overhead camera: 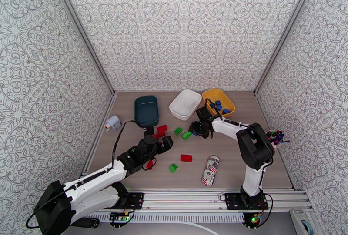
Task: Sort the legos into containers by color
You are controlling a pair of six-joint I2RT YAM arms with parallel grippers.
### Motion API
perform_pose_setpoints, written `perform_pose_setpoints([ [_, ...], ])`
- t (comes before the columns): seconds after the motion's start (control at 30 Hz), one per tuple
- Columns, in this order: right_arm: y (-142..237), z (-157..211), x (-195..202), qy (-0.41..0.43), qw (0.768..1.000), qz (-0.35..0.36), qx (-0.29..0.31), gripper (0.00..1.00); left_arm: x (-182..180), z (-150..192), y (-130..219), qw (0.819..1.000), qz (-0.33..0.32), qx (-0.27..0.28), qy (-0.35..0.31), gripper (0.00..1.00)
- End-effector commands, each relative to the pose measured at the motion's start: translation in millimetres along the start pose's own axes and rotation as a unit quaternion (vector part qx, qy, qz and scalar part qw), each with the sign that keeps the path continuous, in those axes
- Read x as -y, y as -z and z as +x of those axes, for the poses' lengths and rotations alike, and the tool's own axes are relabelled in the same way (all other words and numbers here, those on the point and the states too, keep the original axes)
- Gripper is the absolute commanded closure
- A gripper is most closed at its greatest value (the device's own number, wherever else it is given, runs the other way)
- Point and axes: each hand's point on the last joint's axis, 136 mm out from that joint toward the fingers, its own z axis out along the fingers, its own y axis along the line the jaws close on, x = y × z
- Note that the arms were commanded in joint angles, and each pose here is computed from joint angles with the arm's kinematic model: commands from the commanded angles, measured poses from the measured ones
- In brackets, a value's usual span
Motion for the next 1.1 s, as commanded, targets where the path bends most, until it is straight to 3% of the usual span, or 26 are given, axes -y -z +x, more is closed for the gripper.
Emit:
perform_pose_setpoints([
  [0.0, -6.7, -9.4, -4.6, -0.005, 1.0, 0.008, 0.015, 0.36, -3.3, -2.3, 1.6, 1.0, 0.001, 0.008, 0.004, 0.01],
  [0.17, -12.8, -14.4, -4.3, -0.007, 1.0, 0.014, 0.019, 0.38, -5.2, -1.5, 3.1, 1.0, 0.001, 0.008, 0.005, 0.01],
  [0.5, -25.0, -13.4, 1.3, -0.012, 0.999, 0.029, 0.012, 0.52, -7.6, -4.0, 9.8, 1.0, 0.001, 0.015, 0.007, 0.01],
  [0.77, -10.5, -13.6, 3.8, -0.005, 0.999, 0.029, 0.027, 0.68, -6.5, -3.7, 7.9, 1.0, 0.0, 0.009, 0.005, 0.01],
  [1.07, 14.0, -9.5, 0.8, 0.012, 0.999, 0.014, 0.037, 0.72, 12.8, 1.0, -15.2, 0.999, 0.009, -0.037, -0.009, 0.01],
])
